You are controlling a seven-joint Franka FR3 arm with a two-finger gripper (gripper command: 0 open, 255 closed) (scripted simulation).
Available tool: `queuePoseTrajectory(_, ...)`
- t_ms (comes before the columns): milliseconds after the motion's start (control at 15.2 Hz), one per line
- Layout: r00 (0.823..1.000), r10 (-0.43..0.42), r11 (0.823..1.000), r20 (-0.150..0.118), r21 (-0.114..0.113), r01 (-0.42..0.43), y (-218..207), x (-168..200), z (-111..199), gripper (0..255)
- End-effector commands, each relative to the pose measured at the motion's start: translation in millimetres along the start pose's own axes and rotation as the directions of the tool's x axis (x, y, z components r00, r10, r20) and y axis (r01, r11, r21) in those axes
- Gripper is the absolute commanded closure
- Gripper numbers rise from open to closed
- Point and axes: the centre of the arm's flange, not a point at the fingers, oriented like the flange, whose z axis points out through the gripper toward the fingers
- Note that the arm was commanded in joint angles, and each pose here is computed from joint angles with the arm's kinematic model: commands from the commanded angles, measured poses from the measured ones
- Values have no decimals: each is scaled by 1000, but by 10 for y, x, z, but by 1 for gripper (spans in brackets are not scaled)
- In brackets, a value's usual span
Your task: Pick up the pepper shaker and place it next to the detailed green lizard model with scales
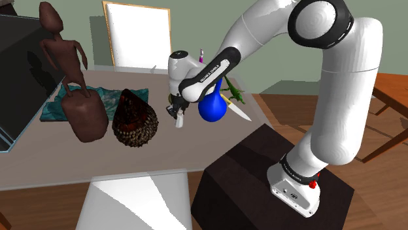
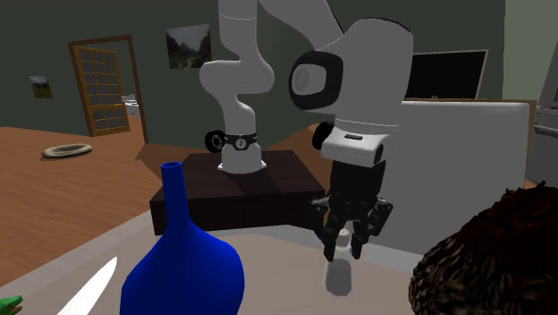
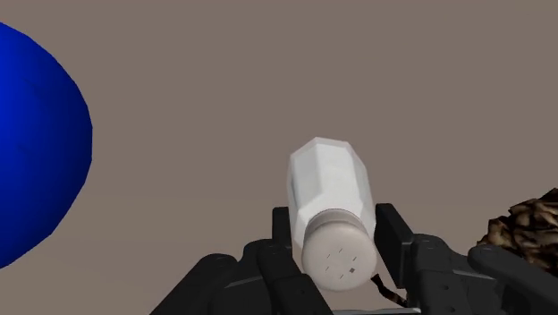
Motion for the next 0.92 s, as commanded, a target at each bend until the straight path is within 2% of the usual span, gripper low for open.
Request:
queuePoseTrajectory(0,1000,0,1000,0,0,0,7,-5,-107,255)
queuePoseTrajectory(858,1000,0,1000,0,0,0,75,8,-790,255)
